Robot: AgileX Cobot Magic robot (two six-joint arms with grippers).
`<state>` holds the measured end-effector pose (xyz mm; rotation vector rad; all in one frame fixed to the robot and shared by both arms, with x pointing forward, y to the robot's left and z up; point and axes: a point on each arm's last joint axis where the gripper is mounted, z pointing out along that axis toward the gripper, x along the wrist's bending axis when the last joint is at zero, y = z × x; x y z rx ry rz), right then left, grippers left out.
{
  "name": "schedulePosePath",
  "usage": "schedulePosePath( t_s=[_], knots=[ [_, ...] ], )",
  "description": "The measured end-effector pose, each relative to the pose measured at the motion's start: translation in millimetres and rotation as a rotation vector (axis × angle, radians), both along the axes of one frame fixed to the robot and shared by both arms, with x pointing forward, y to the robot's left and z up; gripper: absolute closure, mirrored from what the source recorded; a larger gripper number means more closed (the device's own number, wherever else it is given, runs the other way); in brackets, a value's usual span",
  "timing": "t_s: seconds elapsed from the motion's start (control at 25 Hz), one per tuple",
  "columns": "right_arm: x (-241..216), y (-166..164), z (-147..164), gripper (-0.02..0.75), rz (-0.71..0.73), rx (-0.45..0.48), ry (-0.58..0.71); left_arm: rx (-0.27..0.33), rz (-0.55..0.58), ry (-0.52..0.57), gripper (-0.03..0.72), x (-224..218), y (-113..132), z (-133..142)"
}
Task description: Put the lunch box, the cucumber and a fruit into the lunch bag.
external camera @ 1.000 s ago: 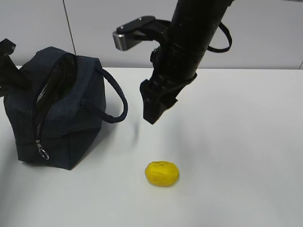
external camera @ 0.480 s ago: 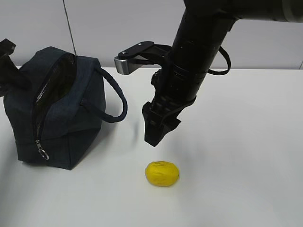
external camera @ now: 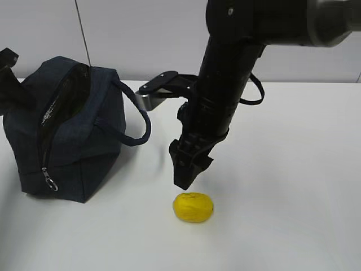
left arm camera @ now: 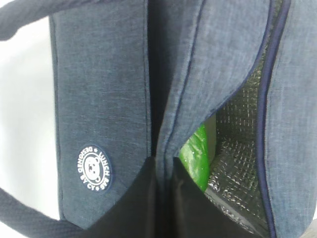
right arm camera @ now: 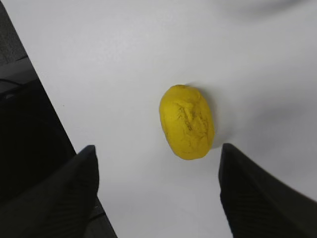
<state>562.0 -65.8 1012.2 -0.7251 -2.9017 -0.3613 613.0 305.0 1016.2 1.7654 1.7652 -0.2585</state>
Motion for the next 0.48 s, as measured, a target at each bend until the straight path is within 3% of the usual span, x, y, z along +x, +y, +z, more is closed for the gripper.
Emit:
schedulePosePath(
  t_s=[0.48],
  knots=[
    [11.5,4.4,-55.0,0.171,0.031,-0.089,0.087,0.022,0.004,-0.012,0.694,1.0,1.7,-0.7]
  ],
)
